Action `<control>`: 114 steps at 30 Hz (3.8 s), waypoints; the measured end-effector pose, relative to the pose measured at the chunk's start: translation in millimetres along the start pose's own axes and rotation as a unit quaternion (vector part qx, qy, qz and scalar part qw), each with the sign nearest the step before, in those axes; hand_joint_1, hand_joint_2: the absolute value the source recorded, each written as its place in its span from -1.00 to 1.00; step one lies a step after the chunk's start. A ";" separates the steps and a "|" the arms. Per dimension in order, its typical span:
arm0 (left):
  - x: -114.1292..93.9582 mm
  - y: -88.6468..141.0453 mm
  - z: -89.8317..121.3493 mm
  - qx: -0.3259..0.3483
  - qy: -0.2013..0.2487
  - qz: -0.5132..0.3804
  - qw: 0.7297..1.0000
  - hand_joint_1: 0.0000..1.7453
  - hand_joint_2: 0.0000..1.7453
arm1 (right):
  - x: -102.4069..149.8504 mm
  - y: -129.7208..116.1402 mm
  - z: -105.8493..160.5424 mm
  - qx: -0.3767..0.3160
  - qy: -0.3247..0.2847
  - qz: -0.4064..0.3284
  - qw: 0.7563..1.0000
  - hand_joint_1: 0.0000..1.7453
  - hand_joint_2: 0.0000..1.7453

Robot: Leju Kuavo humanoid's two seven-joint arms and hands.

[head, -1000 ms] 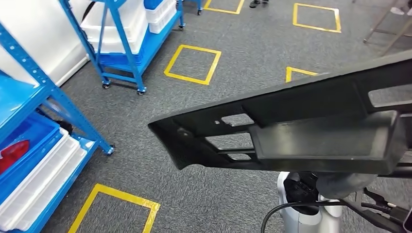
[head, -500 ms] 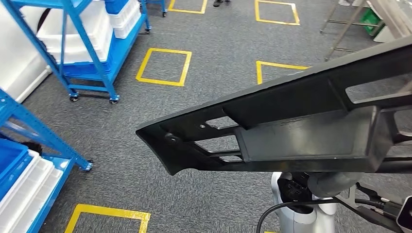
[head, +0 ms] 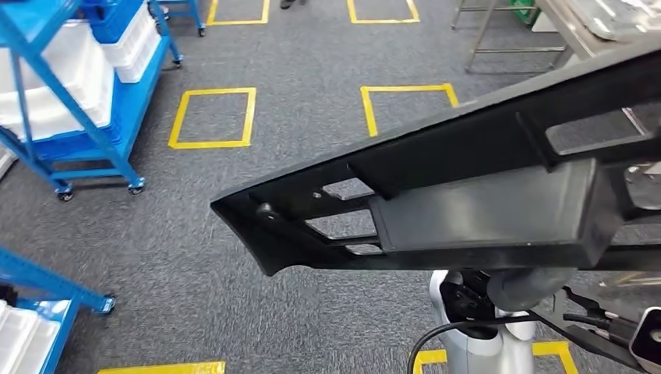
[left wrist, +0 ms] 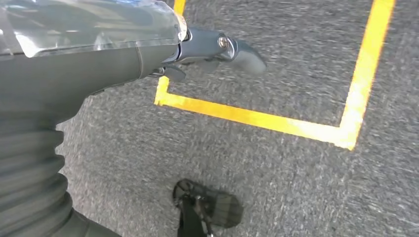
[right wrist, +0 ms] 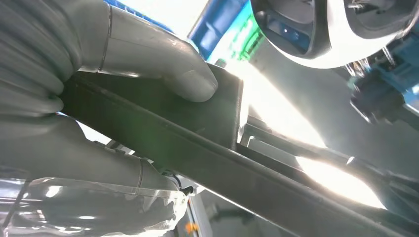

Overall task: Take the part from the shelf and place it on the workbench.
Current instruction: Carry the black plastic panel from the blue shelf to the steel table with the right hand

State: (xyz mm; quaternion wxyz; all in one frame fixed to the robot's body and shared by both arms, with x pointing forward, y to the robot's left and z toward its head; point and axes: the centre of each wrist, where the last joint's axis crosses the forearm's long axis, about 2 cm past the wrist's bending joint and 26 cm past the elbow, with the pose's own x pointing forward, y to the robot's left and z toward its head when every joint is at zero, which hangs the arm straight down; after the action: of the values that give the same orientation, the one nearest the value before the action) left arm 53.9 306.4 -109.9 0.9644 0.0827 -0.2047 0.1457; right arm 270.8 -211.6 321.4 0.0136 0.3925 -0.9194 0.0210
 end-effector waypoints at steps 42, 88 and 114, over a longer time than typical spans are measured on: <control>-4.1 -2.8 1.7 0.005 0.010 -0.005 1.000 -1.00 1.00 | -4.6 7.3 11.3 -0.038 0.030 0.025 0.999 1.00 1.00; -7.2 -17.7 4.8 -0.014 0.014 0.003 1.000 -1.00 1.00 | -9.9 6.1 11.7 -0.037 0.047 0.020 0.998 1.00 1.00; -8.7 -19.2 5.4 -0.022 0.010 0.022 0.999 -1.00 1.00 | -11.5 2.7 12.1 -0.039 0.044 0.016 0.998 1.00 1.00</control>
State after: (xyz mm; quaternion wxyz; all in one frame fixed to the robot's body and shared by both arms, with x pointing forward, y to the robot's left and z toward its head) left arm 50.3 284.9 -110.6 0.9645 0.0552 -0.2000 0.1634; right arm 276.7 -202.0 308.8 0.0693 0.3758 -0.9241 0.0029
